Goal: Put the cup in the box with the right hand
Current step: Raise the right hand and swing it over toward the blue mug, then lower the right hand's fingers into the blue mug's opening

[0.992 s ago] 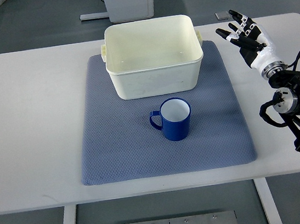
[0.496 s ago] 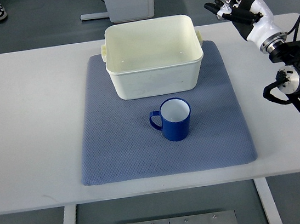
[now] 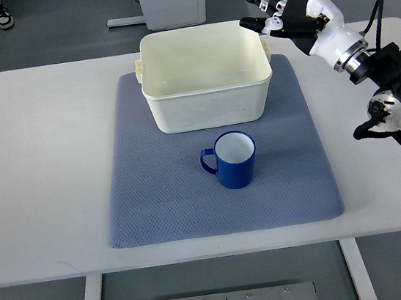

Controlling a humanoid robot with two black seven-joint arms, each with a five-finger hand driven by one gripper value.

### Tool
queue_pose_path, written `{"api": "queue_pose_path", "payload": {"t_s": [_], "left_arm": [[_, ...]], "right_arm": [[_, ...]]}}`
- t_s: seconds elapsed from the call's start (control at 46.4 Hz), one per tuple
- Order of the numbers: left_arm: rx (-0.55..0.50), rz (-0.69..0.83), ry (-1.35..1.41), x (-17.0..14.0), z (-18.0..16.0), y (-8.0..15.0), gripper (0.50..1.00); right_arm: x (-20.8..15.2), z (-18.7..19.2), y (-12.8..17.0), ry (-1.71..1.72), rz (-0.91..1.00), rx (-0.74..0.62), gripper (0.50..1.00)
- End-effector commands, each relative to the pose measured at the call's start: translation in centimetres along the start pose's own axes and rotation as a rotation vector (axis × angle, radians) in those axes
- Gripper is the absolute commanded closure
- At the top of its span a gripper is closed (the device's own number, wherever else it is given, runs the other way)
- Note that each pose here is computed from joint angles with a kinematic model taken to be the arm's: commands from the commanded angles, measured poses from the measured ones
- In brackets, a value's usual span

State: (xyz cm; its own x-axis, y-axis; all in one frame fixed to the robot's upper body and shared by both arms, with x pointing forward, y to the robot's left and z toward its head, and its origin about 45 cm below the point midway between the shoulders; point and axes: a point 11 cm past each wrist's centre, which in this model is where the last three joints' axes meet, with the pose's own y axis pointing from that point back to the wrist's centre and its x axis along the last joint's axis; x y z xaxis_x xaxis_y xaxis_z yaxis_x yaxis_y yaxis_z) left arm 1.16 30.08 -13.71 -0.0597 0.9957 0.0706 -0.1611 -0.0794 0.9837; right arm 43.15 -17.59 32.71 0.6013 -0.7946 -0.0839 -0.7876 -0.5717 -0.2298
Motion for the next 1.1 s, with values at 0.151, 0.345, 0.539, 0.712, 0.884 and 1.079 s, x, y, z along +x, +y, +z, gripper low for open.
{"api": "queue_pose_path", "payload": {"t_s": [0.151, 0.345, 0.539, 0.712, 0.884, 1.079], "left_arm": [[-0.001, 0.0, 0.0, 0.0, 0.1, 0.0, 0.5], [0.0, 0.0, 0.0, 0.0, 0.0, 0.0, 0.5], [0.0, 0.0, 0.0, 0.0, 0.0, 0.0, 0.5], [0.0, 0.0, 0.0, 0.0, 0.0, 0.0, 0.5], [0.0, 0.0, 0.0, 0.0, 0.0, 0.0, 0.5], [0.0, 0.0, 0.0, 0.0, 0.0, 0.0, 0.5]], "right_arm": [[-1.8, 1.0, 0.7, 0.024, -0.108, -0.039, 0.502], [-3.2, 2.2, 1.4, 0.041, -0.175, -0.072, 0.502], [-4.6, 3.6, 2.0, 0.099, -0.24, -0.104, 0.502], [-5.5, 5.1, 2.5, 0.12, -0.276, -0.144, 0.502], [-5.9, 6.0, 2.9, 0.135, -0.293, -0.167, 0.502], [-6.0, 7.1, 3.5, 0.144, -0.301, -0.194, 0.502]]}}
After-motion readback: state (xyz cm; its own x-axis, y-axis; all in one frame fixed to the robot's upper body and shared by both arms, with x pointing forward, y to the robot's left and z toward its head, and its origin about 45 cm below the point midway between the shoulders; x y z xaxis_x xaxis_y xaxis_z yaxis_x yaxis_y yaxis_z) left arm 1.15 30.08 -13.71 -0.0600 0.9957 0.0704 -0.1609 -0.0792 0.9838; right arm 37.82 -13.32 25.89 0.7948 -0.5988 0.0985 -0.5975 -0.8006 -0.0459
